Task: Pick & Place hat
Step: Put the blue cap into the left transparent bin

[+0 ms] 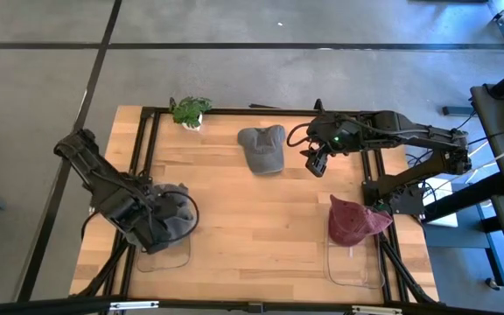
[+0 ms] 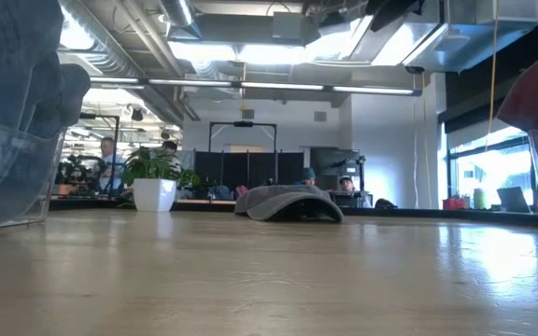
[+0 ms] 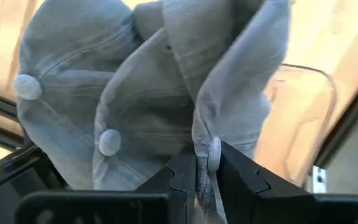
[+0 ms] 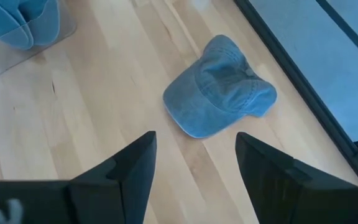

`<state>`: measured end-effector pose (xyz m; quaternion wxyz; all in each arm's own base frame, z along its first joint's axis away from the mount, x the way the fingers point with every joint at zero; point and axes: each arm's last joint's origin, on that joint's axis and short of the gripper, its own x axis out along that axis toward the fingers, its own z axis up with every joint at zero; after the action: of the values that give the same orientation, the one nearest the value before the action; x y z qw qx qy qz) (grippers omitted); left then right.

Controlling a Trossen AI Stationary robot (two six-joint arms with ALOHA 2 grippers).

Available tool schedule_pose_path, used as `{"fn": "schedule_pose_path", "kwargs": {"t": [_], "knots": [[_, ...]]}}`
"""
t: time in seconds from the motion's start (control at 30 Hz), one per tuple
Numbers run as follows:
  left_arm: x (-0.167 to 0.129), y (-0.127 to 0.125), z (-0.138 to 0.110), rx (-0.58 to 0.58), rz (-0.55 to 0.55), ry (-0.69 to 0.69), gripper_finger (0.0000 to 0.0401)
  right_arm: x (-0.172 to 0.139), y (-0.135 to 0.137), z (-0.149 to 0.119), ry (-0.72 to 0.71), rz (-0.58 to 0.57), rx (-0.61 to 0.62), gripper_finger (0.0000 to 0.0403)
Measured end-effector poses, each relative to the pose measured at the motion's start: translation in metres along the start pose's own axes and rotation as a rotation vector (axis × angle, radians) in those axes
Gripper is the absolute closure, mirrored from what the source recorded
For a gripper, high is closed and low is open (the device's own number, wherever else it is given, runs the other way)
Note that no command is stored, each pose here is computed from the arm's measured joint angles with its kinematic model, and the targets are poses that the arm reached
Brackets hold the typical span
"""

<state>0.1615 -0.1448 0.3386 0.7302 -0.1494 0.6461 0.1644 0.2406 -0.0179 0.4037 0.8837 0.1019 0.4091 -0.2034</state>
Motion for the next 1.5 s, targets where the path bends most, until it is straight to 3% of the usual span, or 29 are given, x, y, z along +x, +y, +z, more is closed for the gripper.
{"fn": "schedule_pose_path", "kwargs": {"t": [0.63,1.1,1.5], "knots": [[0.017,0.002,-0.003,0.022,0.057,0.041,0.0342,0.000,0.000,0.000,0.003,0.000,-0.078,0.0182],[0.013,0.008,0.000,-0.102,0.052,0.002,0.0225,0.000,0.000,-0.001,0.009,0.011,-0.113,0.0182],[0.010,0.028,0.023,-0.218,0.067,-0.069,0.0220,0.000,0.000,-0.001,0.010,0.019,-0.144,0.0182]]}}
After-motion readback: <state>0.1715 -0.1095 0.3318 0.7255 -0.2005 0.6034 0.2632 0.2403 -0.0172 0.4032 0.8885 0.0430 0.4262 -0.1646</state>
